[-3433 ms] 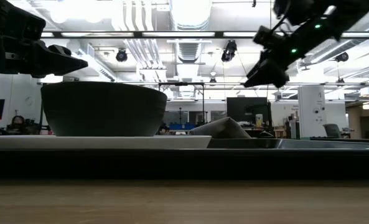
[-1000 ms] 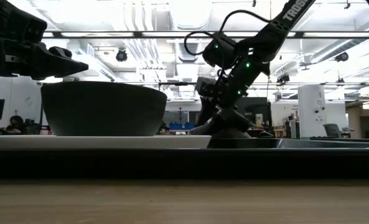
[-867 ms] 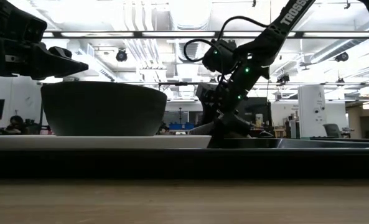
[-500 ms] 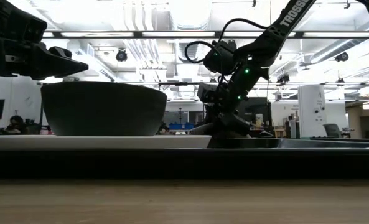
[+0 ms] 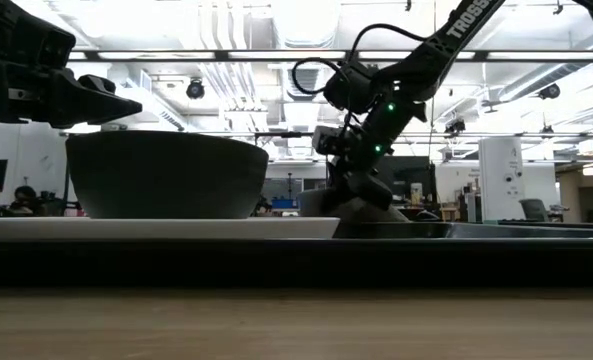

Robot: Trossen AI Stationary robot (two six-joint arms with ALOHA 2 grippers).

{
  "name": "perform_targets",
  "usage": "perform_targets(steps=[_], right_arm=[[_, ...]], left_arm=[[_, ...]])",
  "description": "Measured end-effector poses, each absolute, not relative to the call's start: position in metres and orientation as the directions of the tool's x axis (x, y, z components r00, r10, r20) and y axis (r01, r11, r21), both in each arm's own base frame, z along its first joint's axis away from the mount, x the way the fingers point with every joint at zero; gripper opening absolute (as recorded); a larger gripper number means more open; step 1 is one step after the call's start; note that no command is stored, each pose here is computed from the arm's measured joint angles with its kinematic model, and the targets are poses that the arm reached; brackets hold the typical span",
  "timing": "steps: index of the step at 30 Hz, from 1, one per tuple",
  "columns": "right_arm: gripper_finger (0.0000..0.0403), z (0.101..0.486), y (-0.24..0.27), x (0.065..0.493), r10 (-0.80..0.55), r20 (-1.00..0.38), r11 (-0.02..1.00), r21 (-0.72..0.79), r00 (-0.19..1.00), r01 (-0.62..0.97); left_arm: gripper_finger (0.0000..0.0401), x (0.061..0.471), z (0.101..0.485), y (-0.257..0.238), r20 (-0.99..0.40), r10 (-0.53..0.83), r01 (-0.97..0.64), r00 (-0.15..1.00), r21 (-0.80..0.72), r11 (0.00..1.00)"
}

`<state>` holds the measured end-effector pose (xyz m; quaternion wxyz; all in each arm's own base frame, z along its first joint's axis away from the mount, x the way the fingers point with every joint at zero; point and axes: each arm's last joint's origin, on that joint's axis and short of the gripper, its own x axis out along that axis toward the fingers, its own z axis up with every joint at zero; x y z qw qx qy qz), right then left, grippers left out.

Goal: Set up tray
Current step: Put the gray napkin on the right side of the black tray

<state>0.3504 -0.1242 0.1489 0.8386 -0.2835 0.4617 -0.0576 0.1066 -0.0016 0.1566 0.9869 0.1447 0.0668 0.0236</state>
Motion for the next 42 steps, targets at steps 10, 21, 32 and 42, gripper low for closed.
perform_targets(steps=[10, 21, 32, 42], right_arm=[[0.0008, 0.165, -0.117, 0.361, -0.341, -0.748, 0.846, -0.509, 0.569, -0.161], [0.0008, 0.202, -0.1, 0.358, -0.342, -0.687, 0.855, -0.51, 0.642, -0.09], [0.0008, 0.243, -0.071, 0.329, -0.306, -0.607, 0.888, -0.459, 0.734, -0.01], [0.0008, 0.262, -0.037, 0.301, -0.235, -0.555, 0.935, -0.354, 0.798, 0.029]], left_arm=[[0.0084, 0.107, 0.156, -0.002, -0.125, 0.066, -0.027, 0.99, 0.289, 0.957], [0.0084, 0.107, 0.156, -0.002, -0.126, 0.066, -0.027, 0.99, 0.289, 0.957], [0.0084, 0.107, 0.156, -0.002, -0.133, 0.066, -0.025, 0.989, 0.289, 0.957], [0.0084, 0.107, 0.155, -0.002, -0.137, 0.066, -0.024, 0.988, 0.29, 0.957]])
